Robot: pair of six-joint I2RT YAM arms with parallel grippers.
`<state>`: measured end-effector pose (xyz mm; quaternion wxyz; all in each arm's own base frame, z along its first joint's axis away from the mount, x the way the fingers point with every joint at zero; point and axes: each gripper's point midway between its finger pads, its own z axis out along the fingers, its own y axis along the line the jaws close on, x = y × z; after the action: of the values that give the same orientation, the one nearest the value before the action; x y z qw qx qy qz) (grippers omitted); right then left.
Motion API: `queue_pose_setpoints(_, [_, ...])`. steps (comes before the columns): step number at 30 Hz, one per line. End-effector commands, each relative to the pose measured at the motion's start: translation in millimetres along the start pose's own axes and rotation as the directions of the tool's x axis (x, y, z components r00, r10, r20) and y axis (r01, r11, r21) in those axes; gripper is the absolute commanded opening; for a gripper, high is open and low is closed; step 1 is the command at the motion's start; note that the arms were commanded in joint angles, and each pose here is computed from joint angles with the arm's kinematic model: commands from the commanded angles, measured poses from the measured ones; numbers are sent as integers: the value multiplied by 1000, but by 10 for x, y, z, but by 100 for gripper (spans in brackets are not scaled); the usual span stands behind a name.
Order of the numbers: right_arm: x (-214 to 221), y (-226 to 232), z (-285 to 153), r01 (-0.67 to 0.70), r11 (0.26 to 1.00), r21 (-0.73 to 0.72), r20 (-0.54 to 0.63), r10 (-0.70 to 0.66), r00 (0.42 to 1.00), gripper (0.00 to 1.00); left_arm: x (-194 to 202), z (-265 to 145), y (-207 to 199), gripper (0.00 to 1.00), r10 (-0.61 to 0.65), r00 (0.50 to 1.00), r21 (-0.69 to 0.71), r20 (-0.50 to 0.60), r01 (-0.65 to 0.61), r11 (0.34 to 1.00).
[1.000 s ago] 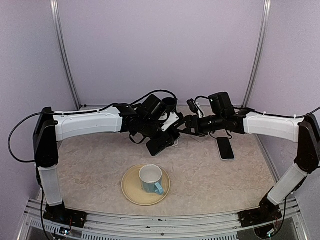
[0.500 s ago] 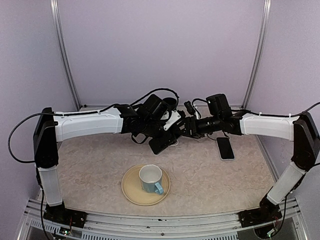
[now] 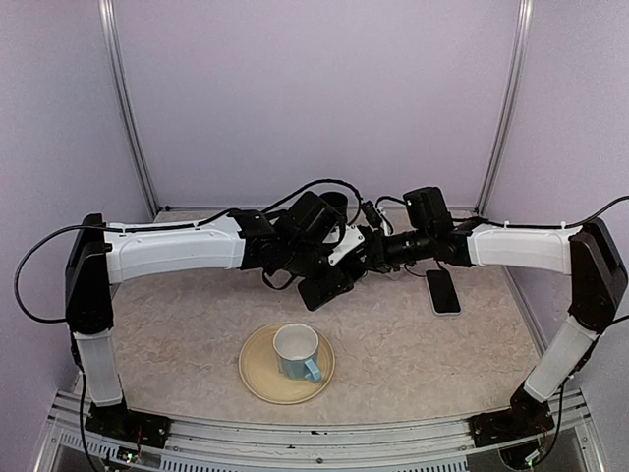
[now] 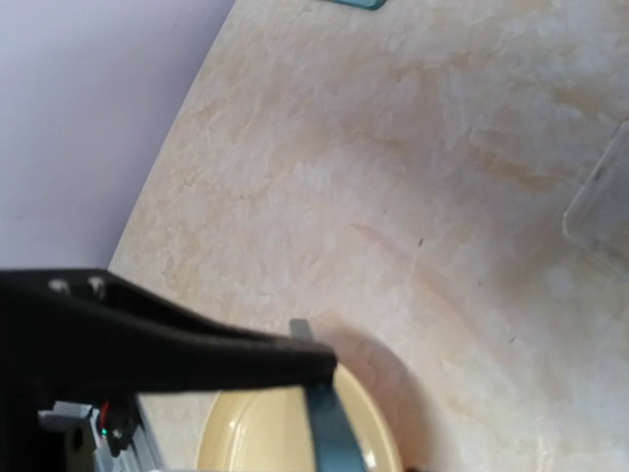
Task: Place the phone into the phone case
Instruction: Pass from the left arm to the right
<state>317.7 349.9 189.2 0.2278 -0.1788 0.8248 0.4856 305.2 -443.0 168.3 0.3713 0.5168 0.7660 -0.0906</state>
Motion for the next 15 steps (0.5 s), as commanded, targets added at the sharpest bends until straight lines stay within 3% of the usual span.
queue_pose_setpoints(1, [-23, 73, 57, 30, 999, -36, 13, -29, 999, 30, -404, -291, -81, 33, 45, 990, 21, 132, -49, 999])
queue_pose_setpoints(4, [-37, 97, 40, 33, 999, -41, 15, -32, 999, 12, -407, -300, -58, 33, 44, 990, 9, 135, -46, 999])
queue_pose_setpoints(8, [-14, 114, 35, 33, 998, -47, 4, -33, 999, 1, -408, -304, 0, 33, 41, 990, -24, 133, -38, 999])
queue_pose_setpoints(11, [5, 122, 33, 30, 998, -54, -3, -31, 1000, 0, -402, -293, 25, 35, 37, 991, -39, 130, -32, 999])
queue_pose_setpoints(15, [-5, 145, 10, 34, 998, -58, 1, -34, 999, 0, -417, -289, 45, 54, 29, 990, -49, 138, -22, 999])
